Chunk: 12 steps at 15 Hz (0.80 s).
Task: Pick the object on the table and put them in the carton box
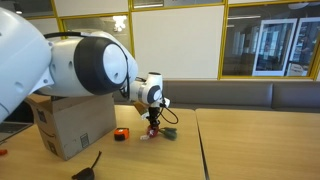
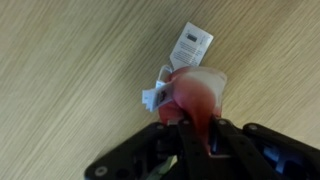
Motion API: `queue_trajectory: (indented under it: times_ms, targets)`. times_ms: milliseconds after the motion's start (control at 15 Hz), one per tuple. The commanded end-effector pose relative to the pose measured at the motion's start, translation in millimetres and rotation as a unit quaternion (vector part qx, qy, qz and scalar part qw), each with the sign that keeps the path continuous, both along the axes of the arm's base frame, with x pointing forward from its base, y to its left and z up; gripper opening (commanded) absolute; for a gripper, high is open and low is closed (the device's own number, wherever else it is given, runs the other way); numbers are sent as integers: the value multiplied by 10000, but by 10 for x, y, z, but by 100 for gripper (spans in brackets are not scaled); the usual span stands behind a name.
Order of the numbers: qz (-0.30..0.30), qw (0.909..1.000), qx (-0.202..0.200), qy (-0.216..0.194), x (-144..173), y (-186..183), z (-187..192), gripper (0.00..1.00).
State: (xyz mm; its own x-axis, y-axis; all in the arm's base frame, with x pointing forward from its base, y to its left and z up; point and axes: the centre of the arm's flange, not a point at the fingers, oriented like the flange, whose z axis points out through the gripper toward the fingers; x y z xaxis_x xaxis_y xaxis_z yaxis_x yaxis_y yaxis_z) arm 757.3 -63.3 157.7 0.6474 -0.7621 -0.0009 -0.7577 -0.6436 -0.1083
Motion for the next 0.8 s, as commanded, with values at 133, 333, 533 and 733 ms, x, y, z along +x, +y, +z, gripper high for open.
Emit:
queue_trajectory:
  times_ms: [133, 333, 533, 733]
  targets:
    - [-156, 9991, -193, -336, -298, -129, 813, 12]
    - [-118, 9965, -443, -698, -394, -98, 1420, 12]
    - [60, 9907, -777, -1111, -461, 54, 2051, 12]
    - [307, 9815, -1146, -1500, -558, 346, 2685, 12]
